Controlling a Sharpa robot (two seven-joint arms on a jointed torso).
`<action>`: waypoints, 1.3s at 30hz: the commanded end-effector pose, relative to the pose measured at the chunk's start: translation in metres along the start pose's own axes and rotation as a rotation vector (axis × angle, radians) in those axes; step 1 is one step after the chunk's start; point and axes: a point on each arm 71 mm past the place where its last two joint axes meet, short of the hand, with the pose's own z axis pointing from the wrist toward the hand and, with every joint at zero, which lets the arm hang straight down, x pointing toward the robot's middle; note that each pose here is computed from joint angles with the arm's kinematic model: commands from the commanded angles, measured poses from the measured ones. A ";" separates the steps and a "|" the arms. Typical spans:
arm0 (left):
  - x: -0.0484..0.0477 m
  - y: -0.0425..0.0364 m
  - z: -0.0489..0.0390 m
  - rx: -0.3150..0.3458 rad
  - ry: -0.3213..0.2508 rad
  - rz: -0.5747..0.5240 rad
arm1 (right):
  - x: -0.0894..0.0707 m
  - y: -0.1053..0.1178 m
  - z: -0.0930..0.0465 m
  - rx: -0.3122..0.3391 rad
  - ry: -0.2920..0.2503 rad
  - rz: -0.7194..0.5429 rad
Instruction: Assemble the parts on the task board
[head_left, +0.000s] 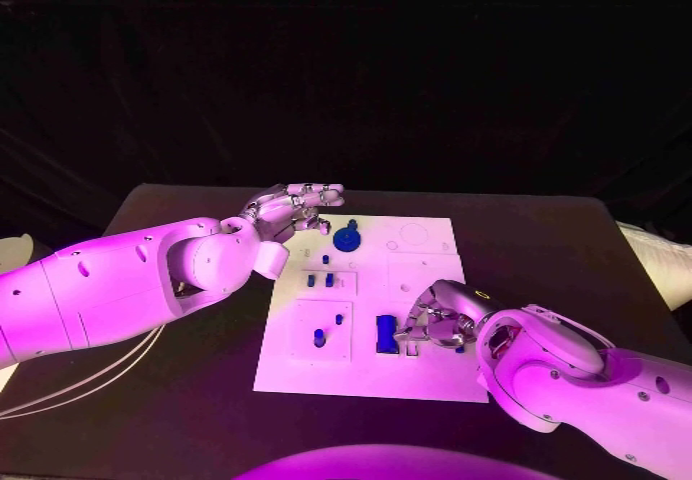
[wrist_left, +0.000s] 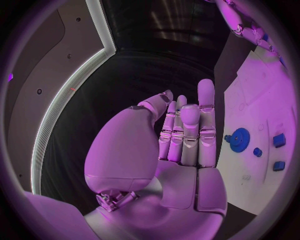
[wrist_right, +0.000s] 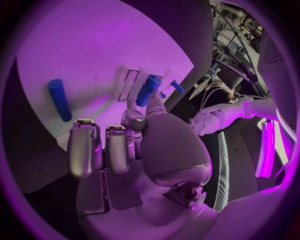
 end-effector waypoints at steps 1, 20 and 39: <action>0.0018 -0.0005 0.0002 0.003 0.020 -0.003 | -0.007 -0.004 -0.007 -0.005 -0.034 0.054; 0.0025 -0.0006 -0.0019 0.001 0.021 -0.004 | -0.040 -0.076 -0.034 0.153 -0.057 -0.078; 0.0019 -0.0005 -0.0017 0.001 0.022 -0.004 | -0.021 -0.067 -0.025 0.140 -0.008 -0.114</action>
